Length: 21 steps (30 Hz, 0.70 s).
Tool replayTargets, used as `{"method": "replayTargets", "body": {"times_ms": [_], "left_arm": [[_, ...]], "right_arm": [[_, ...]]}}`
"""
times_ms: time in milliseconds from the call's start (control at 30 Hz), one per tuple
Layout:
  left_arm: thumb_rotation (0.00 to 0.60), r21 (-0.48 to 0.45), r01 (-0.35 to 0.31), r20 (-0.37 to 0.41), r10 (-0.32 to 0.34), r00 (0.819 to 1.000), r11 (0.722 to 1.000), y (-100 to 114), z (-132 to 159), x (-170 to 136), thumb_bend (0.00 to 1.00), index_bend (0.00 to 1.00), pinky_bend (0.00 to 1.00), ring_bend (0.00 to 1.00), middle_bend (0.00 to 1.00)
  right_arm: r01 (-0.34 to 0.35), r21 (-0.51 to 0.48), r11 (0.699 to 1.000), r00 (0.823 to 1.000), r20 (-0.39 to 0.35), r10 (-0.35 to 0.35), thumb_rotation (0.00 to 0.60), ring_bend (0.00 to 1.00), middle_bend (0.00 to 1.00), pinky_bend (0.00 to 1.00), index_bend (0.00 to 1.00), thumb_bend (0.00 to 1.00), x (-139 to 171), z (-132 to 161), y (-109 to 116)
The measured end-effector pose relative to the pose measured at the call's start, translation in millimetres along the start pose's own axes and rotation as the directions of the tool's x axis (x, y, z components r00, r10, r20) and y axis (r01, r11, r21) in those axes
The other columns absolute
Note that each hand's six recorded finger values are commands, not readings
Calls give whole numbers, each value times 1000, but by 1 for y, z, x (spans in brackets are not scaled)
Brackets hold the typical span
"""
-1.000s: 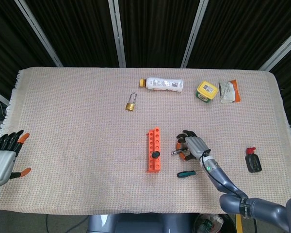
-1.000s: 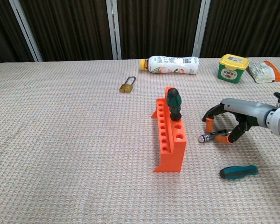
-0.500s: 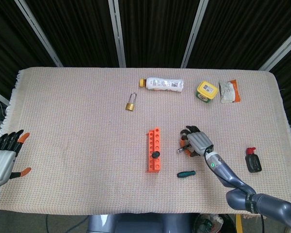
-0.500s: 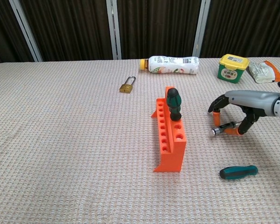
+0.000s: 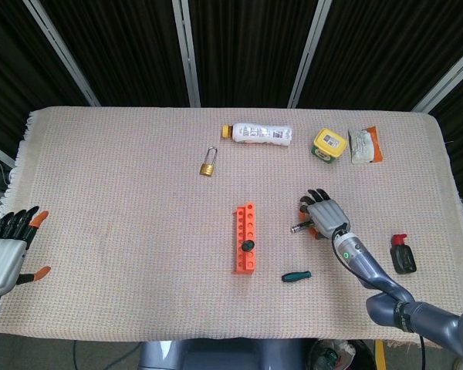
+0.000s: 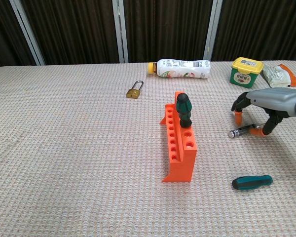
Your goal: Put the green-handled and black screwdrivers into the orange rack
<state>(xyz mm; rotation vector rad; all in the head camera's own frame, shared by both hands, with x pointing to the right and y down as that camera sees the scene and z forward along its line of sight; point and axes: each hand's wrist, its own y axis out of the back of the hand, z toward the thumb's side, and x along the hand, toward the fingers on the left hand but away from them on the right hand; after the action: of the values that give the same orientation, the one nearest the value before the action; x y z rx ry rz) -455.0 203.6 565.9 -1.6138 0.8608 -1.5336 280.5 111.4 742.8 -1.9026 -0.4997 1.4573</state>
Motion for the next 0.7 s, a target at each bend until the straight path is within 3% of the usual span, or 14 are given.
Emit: {"method": "replayTargets", "body": {"times_ms": [367, 700], "left_arm": [[600, -4, 1, 3, -1, 1000, 1000, 1, 0, 0, 88, 74, 0, 0, 0], [600, -9, 4, 1, -4, 1000, 1000, -1, -2, 0, 88, 74, 0, 0, 0]], "right_arm": [[62, 148, 987, 998, -17, -61, 600, 0, 158, 0, 424, 284, 4, 3, -6], [82, 197, 977, 997, -32, -77, 600, 0, 158, 0, 449, 284, 9, 11, -9]]}}
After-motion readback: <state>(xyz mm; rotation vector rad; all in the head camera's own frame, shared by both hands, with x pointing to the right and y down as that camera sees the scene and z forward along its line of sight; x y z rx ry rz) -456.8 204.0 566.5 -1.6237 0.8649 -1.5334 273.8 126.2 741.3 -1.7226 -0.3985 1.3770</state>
